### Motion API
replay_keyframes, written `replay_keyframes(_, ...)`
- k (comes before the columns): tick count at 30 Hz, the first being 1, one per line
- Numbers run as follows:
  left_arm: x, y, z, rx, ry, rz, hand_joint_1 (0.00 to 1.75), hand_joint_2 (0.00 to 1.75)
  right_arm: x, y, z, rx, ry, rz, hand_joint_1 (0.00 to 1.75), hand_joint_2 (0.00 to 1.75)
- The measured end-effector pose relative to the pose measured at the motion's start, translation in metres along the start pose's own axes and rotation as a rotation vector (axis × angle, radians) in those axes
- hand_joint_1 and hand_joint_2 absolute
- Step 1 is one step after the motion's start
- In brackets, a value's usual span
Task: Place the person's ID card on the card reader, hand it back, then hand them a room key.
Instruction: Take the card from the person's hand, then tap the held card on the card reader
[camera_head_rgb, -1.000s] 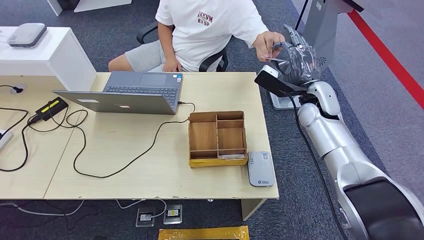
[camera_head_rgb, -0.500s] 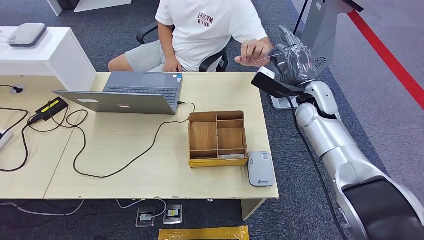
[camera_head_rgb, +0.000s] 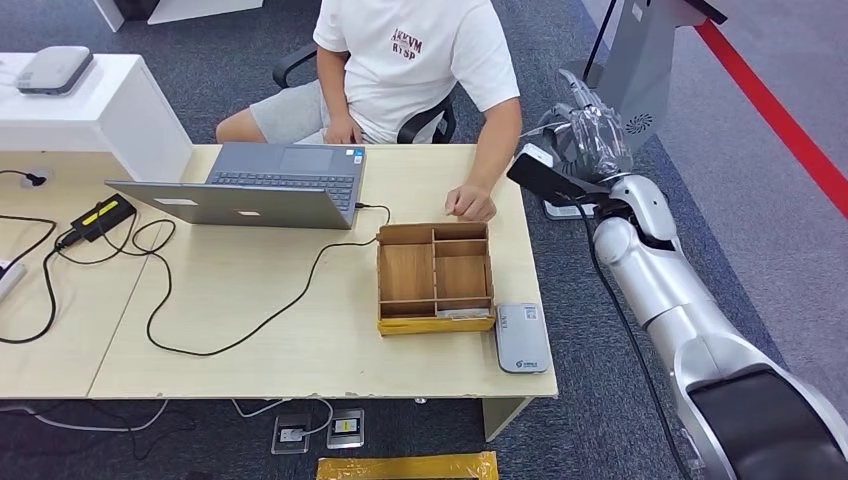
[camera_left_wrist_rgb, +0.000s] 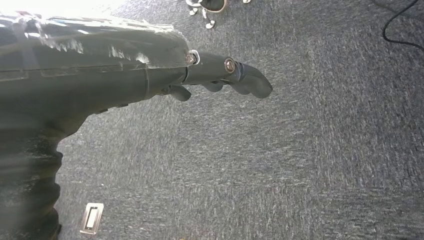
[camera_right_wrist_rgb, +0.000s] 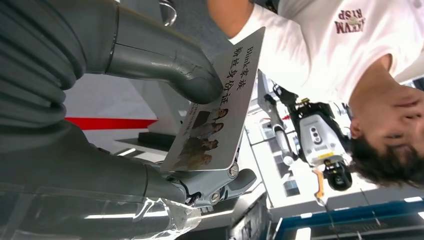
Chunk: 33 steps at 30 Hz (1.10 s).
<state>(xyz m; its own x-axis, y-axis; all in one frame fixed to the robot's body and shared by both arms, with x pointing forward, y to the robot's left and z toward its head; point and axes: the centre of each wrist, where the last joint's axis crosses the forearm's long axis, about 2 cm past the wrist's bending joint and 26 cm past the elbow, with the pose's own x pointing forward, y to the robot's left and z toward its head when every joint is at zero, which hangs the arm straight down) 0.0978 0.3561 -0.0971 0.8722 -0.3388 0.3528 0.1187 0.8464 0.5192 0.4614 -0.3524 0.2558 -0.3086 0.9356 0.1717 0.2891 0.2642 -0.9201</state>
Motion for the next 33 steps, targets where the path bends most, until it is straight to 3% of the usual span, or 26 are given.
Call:
replay_keyframes(7,-0.001,0.0,0.0,0.002,0.007,0.014,0.0,1.75,-0.025,0.015,0.039,0.071,0.061,-0.011,1.75,1.75)
replay_keyframes(16,-0.001,0.0,0.0,0.003,0.009,0.018,0.0,1.75,-0.044,0.014,0.064,0.086,0.107,-0.001,1.75,1.75)
replay_keyframes(22,-0.001,0.002,0.0,0.005,0.012,0.023,0.0,1.75,-0.059,0.02,0.095,0.109,0.167,-0.021,1.75,1.75)
replay_keyframes(33,-0.003,0.007,-0.002,0.007,0.013,0.021,0.0,1.75,-0.069,0.044,0.148,0.193,0.239,-0.033,1.75,1.75)
